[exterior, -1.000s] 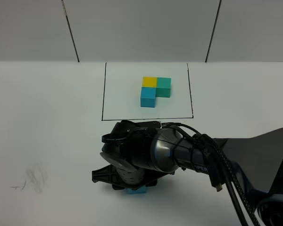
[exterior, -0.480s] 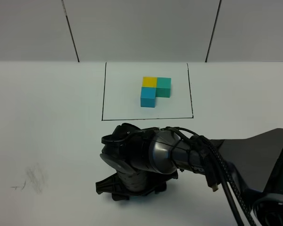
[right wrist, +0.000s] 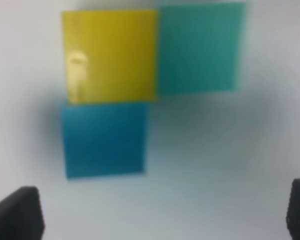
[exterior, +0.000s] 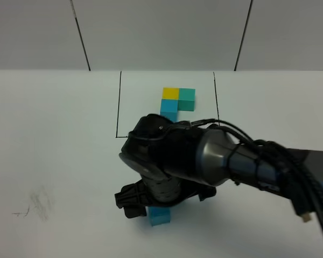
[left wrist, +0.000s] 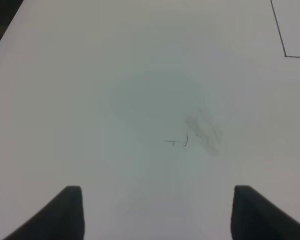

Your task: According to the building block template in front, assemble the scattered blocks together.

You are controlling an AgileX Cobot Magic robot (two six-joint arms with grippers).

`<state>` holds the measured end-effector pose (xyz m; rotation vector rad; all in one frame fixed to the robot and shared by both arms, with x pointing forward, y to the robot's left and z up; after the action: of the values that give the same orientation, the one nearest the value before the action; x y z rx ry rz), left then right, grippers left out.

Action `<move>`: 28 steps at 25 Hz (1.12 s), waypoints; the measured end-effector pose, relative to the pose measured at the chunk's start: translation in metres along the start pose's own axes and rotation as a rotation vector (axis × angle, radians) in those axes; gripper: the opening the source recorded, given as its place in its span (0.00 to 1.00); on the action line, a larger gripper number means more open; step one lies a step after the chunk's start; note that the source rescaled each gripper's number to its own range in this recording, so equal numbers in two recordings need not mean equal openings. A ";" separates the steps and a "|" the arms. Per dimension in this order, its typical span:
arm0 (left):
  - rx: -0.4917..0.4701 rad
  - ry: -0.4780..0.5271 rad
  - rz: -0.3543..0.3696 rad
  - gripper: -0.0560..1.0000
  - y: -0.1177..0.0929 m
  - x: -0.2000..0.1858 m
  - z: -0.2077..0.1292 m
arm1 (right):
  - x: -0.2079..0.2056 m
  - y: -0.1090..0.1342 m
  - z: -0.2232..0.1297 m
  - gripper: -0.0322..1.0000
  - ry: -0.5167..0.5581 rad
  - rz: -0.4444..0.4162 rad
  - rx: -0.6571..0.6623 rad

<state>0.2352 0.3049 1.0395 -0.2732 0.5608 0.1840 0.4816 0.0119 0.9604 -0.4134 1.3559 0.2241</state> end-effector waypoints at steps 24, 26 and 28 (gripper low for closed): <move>0.000 0.000 0.000 0.41 0.000 0.000 0.000 | -0.316 -0.310 -0.230 1.00 -0.607 -0.796 -0.093; 0.000 0.000 0.000 0.41 0.000 0.000 0.000 | -0.322 -0.290 -0.271 1.00 -0.741 -0.743 -0.074; 0.000 0.000 0.000 0.41 0.000 0.000 0.000 | -0.317 -0.268 -0.310 1.00 -0.874 -0.677 -0.042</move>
<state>0.2352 0.3049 1.0395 -0.2732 0.5608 0.1840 0.2420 -0.3336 1.2636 -0.6829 0.3137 -0.1307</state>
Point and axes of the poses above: a point on each arm's last joint axis where the gripper is mounted, x pointing out along that axis toward the gripper, y along the wrist's bending axis when the last joint is at zero, z = x × y, the point moved 1 cm from there along x, pointing out along that axis toward the gripper, and after that the axes turned 13 degrees about -x, right-handed, at the moved point
